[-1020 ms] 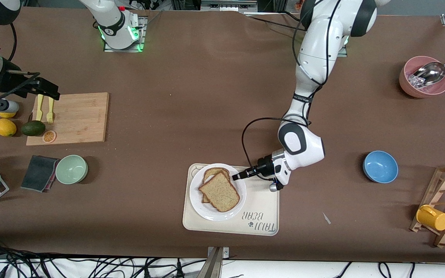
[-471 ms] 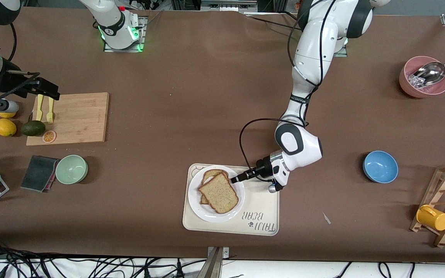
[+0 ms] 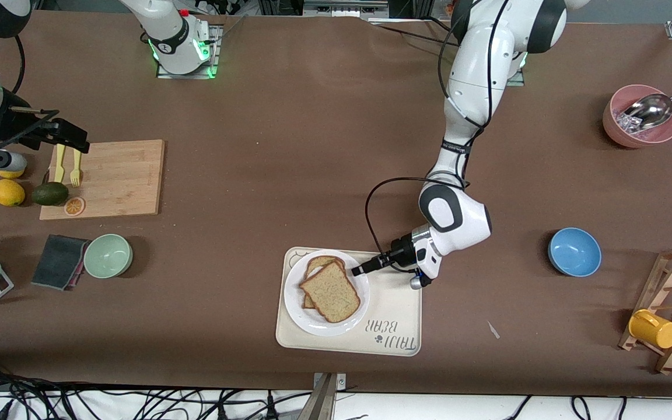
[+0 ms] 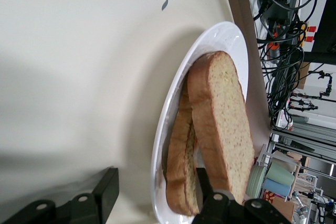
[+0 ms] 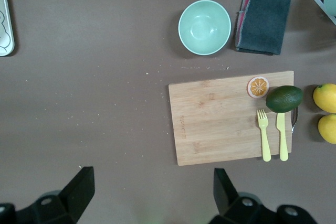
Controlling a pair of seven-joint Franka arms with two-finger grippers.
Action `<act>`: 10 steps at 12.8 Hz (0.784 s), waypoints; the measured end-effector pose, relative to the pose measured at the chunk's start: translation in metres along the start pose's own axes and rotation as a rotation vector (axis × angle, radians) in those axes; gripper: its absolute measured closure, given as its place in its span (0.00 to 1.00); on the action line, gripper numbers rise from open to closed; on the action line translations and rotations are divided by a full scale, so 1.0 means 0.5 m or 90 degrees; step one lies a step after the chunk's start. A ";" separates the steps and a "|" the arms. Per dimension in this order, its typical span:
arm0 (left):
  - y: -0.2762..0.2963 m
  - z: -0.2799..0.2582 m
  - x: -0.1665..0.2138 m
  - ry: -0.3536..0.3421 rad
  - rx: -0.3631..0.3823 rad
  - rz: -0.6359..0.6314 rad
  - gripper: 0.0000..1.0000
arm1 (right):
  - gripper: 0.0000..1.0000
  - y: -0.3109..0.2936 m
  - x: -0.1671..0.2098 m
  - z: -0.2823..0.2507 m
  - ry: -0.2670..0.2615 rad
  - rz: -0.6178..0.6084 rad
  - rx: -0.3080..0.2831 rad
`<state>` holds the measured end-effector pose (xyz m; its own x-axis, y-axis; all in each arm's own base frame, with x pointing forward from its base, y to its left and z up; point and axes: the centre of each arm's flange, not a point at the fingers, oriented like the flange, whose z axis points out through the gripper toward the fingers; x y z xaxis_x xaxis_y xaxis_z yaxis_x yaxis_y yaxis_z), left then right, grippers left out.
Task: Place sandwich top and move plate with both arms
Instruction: 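Open the left gripper and draw it back from the plate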
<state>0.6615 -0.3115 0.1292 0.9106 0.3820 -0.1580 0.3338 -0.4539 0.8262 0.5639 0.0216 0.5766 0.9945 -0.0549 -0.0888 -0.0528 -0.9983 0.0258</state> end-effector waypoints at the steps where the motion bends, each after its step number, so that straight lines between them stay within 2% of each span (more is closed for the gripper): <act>1: 0.009 -0.015 -0.005 -0.007 0.015 0.013 0.33 | 0.00 0.000 0.001 0.000 0.002 0.000 0.000; 4: 0.038 -0.092 -0.013 -0.026 0.059 0.053 0.27 | 0.00 0.000 0.002 -0.001 0.005 0.000 0.001; 5: 0.049 -0.124 -0.019 -0.035 0.071 0.065 0.22 | 0.00 0.000 0.002 -0.001 0.006 0.000 0.001; 7: 0.081 -0.201 -0.040 -0.053 0.089 0.091 0.01 | 0.00 0.000 0.002 -0.001 0.006 0.000 0.001; 10: 0.122 -0.341 -0.064 -0.071 0.141 0.167 0.00 | 0.00 0.000 0.002 -0.001 0.006 0.000 0.001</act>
<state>0.6110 -0.2145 0.2769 0.9893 0.1441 -0.0245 0.1186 -0.6930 0.7111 0.5652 0.0215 0.5772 0.9954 -0.0549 -0.0790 -0.0531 -0.9983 0.0248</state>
